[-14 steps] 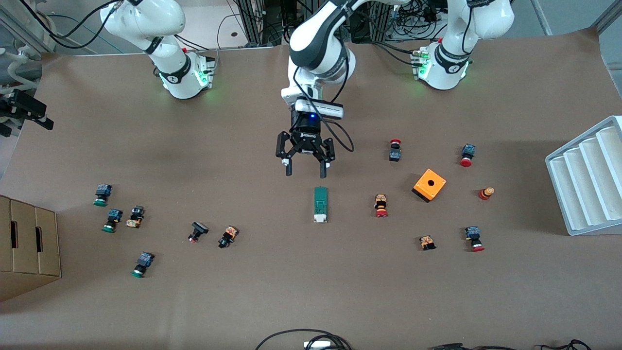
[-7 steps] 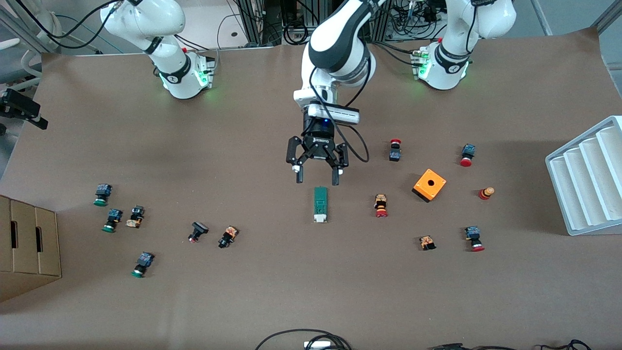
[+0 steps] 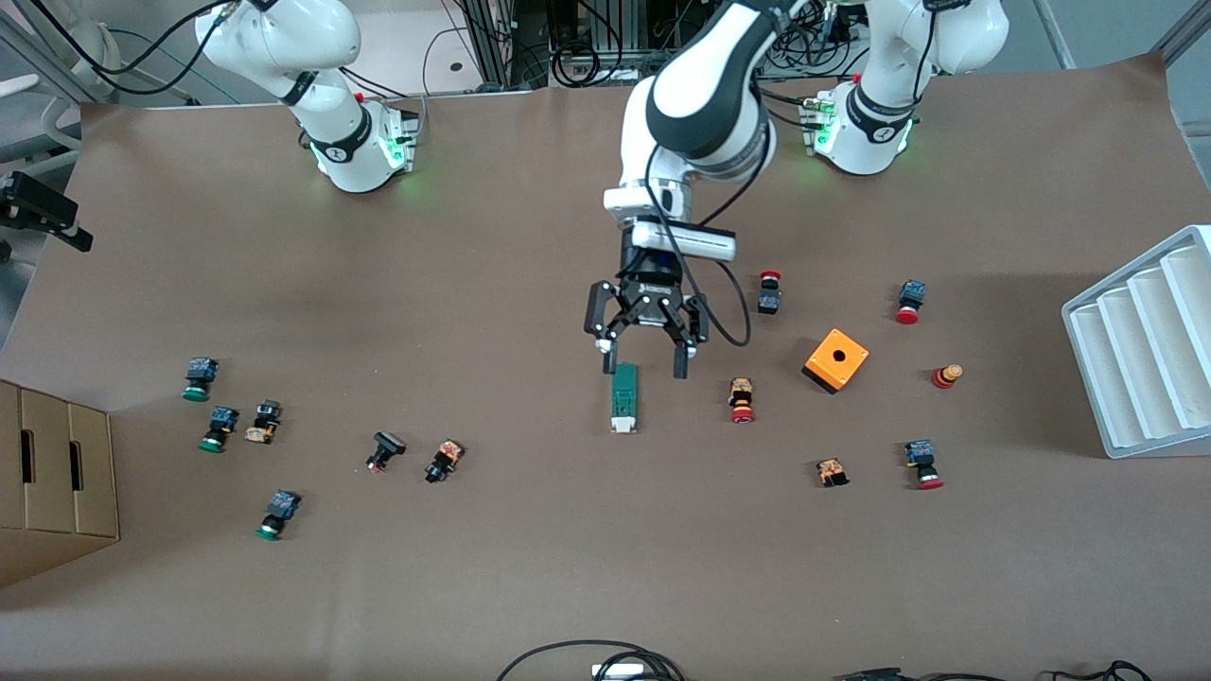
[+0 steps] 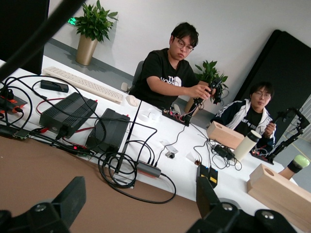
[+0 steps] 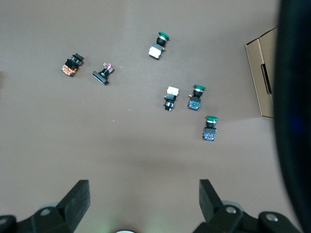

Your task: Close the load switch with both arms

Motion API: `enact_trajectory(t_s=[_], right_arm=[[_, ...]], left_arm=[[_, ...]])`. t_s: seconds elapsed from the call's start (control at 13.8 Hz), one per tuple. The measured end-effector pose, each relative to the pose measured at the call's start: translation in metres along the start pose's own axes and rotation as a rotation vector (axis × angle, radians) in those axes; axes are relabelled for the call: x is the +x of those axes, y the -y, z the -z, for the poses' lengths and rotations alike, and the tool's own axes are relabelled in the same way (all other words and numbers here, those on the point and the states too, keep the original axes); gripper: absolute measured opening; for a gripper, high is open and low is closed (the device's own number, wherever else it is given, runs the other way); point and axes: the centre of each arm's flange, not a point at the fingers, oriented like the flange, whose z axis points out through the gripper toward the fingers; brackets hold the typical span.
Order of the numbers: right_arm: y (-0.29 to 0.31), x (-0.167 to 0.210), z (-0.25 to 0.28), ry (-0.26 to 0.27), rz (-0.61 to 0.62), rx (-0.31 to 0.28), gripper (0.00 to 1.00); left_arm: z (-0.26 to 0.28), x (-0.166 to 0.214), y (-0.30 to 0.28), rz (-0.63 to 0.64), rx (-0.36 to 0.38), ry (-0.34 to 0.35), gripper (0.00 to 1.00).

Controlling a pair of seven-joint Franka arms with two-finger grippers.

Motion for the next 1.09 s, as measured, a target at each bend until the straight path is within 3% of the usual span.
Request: enact_trajectory(t_s=[0.43,0.8,1.09], right_arm=[[0.0,0.0,0.0,0.0,0.0,0.0,1.0],[0.0,0.0,0.0,0.0,0.0,0.0,1.0],[0.0,0.0,0.0,0.0,0.0,0.0,1.0]], left_arm=[[-0.027,0.024,0.034,-0.142,0.01,0.053,1.0],[-0.033,0.013,0.043,-0.222,0.01,0.082,1.0],[-0.032,0.037,0.05,-0.256,-0.037,0.121,1.0]])
